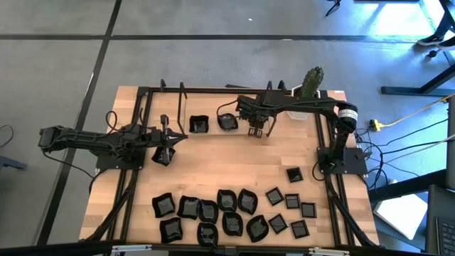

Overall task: Pick & Place Mini shaped plates
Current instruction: Stack the black square plate on top of the black square plate on the shelf

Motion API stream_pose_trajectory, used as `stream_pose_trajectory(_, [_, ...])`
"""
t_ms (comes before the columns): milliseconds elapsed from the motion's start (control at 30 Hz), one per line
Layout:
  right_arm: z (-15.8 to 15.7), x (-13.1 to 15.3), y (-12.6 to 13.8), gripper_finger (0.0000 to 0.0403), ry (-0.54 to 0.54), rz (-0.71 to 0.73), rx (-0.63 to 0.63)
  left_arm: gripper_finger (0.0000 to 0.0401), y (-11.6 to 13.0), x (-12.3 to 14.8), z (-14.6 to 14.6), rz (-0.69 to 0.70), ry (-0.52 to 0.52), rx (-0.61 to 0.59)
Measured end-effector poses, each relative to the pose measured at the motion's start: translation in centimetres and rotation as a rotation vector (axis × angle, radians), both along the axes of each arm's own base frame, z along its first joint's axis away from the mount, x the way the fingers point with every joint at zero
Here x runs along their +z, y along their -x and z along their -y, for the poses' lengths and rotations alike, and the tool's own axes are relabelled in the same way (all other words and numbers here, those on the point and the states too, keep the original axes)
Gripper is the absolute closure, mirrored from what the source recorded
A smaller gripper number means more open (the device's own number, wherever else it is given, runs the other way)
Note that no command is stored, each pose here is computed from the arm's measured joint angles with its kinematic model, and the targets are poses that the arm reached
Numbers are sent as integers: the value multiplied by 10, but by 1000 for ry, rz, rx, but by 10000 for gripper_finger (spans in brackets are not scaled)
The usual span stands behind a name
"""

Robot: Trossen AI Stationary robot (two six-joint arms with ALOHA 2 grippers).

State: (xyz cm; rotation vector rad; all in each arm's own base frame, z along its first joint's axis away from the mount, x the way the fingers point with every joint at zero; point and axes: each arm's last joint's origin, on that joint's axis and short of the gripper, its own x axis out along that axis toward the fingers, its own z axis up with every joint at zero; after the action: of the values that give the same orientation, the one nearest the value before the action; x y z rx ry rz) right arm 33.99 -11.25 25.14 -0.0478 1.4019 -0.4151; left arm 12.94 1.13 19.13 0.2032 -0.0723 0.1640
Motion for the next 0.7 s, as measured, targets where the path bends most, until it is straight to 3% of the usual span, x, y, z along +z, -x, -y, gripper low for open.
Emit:
stream_pose_trajectory(267, [-7, 20, -6, 259, -22, 61, -12, 395, 0, 0, 0, 0, 0, 0])
stream_pose_trajectory(467, [-7, 1, -6, 259, -50, 66, 8, 395, 0, 0, 0, 1, 7, -1])
stream_pose_trajectory(700, [-5, -20, 1, 259, 32, -11, -4, 395, 0, 0, 0, 0, 0, 0])
